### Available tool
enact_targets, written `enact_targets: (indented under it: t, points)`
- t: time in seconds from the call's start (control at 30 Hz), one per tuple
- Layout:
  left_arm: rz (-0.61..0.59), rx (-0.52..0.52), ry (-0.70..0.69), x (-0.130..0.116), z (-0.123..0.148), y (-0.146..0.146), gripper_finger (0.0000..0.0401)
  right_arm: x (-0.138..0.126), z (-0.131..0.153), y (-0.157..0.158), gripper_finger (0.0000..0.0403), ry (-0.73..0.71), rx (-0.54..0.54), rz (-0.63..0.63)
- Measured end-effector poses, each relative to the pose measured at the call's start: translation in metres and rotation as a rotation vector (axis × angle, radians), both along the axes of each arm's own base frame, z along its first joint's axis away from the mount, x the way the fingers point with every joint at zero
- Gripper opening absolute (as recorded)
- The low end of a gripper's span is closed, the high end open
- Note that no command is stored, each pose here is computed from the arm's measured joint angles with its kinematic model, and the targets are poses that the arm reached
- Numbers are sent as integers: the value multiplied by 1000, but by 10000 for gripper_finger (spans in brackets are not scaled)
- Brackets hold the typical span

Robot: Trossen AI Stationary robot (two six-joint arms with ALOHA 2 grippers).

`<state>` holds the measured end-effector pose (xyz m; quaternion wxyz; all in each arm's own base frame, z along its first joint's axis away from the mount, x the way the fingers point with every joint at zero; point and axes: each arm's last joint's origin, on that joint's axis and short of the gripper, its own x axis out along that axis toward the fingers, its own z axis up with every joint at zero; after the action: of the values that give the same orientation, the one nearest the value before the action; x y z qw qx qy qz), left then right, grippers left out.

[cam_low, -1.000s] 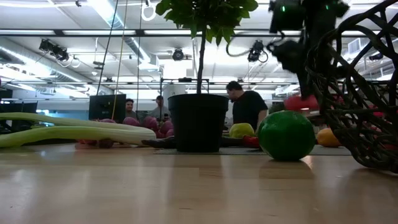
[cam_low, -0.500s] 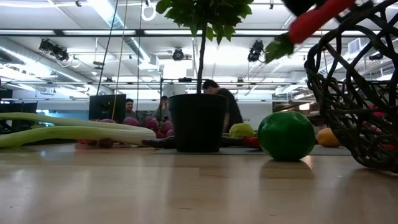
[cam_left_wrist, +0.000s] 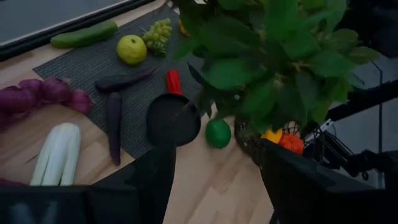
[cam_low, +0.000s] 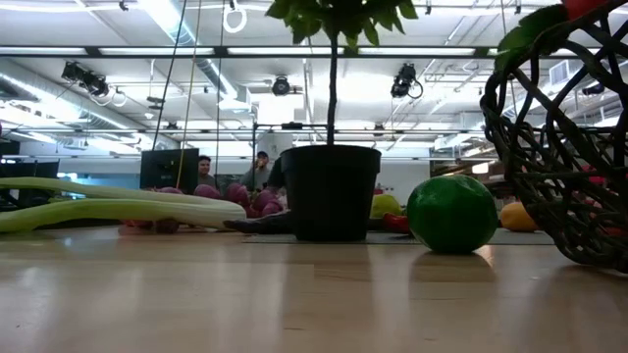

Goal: Build produce basket
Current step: Put the orange carrot into the brown wire basket, then put the right yellow lemon into the brown wire basket

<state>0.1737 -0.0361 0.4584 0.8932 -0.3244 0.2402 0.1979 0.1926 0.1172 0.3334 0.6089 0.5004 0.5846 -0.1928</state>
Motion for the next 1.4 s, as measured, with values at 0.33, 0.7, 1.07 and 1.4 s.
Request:
enact_targets:
  t: [0.33, 0.7, 1.07, 1.4]
  points:
    - [18, -26, -6, 0, 0, 0, 231, -8, -16, 13, 71, 59, -20, -50]
    - [21, -29, -7, 0, 0, 0, 231, -17, -18, 25, 161, 103, -15, -112]
    - [19, -27, -6, -1, 0, 0, 231, -32, -17, 45, 195, 96, -10, -136]
    - [23, -35, -8, -1, 0, 0, 231, -30, -22, 11, 231, 77, -313, -303]
